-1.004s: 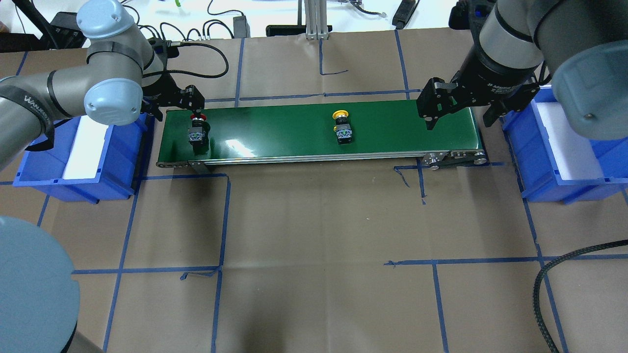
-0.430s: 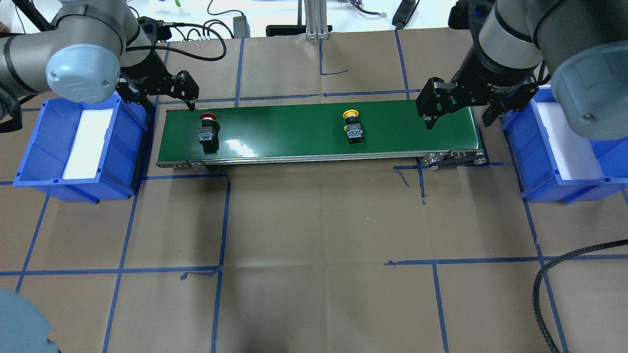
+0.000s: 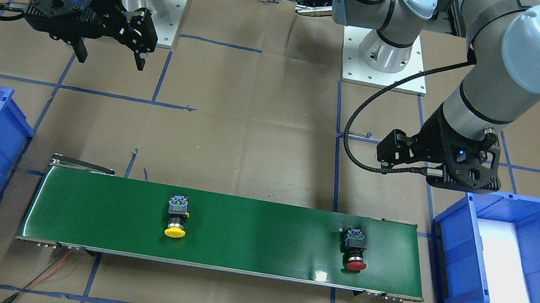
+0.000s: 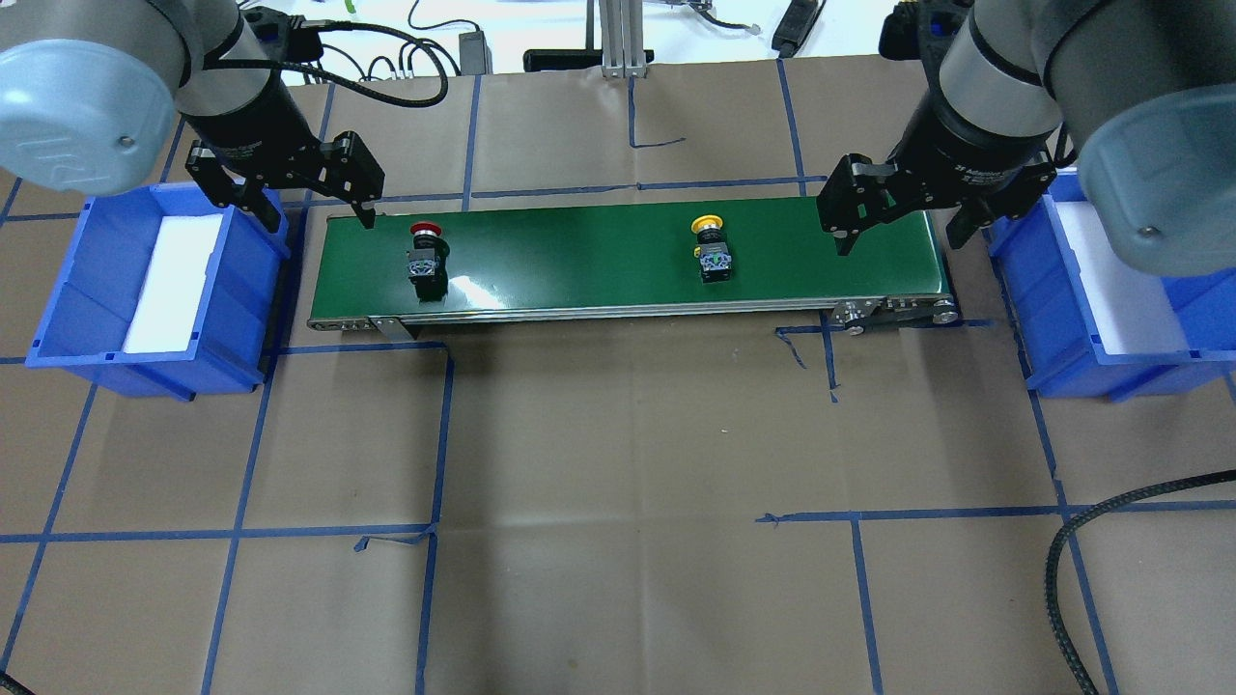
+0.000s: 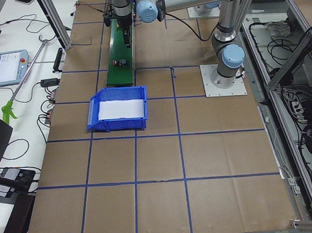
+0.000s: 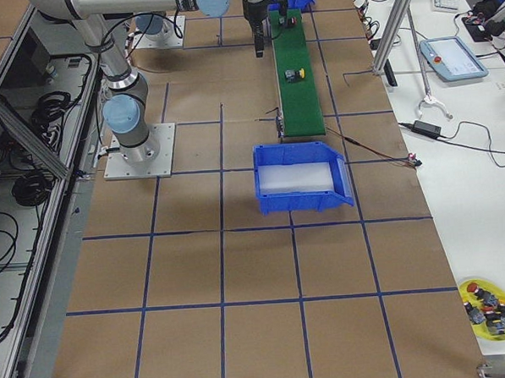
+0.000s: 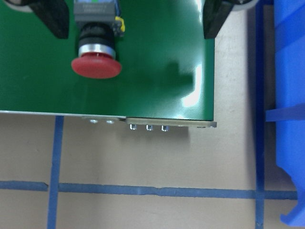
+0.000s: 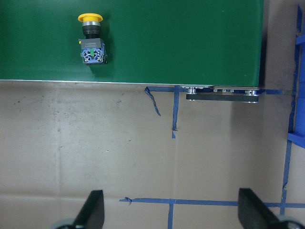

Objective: Transport two buttons from left to right
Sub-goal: 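Release the red button on the belt and raise the left gripper, then lower the right gripper onto the yellow button at the belt's far end and grasp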

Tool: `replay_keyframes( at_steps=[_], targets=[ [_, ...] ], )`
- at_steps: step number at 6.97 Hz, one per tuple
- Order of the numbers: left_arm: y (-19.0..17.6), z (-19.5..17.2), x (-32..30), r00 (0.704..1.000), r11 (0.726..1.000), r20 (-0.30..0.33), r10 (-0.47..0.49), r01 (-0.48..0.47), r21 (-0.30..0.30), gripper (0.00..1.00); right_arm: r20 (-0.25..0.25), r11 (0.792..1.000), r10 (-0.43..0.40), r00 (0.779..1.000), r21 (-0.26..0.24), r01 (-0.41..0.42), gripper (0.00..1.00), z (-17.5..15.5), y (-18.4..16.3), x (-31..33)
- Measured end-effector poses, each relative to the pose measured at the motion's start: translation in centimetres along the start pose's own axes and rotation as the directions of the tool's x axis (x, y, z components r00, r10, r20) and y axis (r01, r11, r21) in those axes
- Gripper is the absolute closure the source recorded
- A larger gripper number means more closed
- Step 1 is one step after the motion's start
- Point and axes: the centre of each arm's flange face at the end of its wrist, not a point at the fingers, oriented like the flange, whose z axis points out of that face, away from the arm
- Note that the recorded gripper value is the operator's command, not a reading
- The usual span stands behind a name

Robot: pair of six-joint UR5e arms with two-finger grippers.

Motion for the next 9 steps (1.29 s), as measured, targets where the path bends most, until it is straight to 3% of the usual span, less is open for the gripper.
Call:
replay_keyframes(
  at_steps=[2, 5, 9],
  targets=[
    [0.7, -0.8, 0.2, 1.000, 1.000, 0.000, 0.003, -0.003, 0.002, 0.00, 0.001, 1.000, 0.000, 1.000, 0.006, 0.000, 0.00, 1.1, -1.3, 0.0],
    [1.2, -1.0, 1.0, 1.000, 1.000, 0.000, 0.016, -0.016, 0.016, 0.00, 0.008, 0.999, 0.003, 1.000, 0.044, -0.004, 0.00, 5.4, -5.9, 0.0],
    [1.3, -1.1, 1.2, 1.000, 0.999, 0.000, 0.023, -0.023, 0.032, 0.00, 0.031, 0.991, -0.003, 1.000, 0.132, -0.001, 0.00, 12.0, -11.5, -0.2]
  ],
)
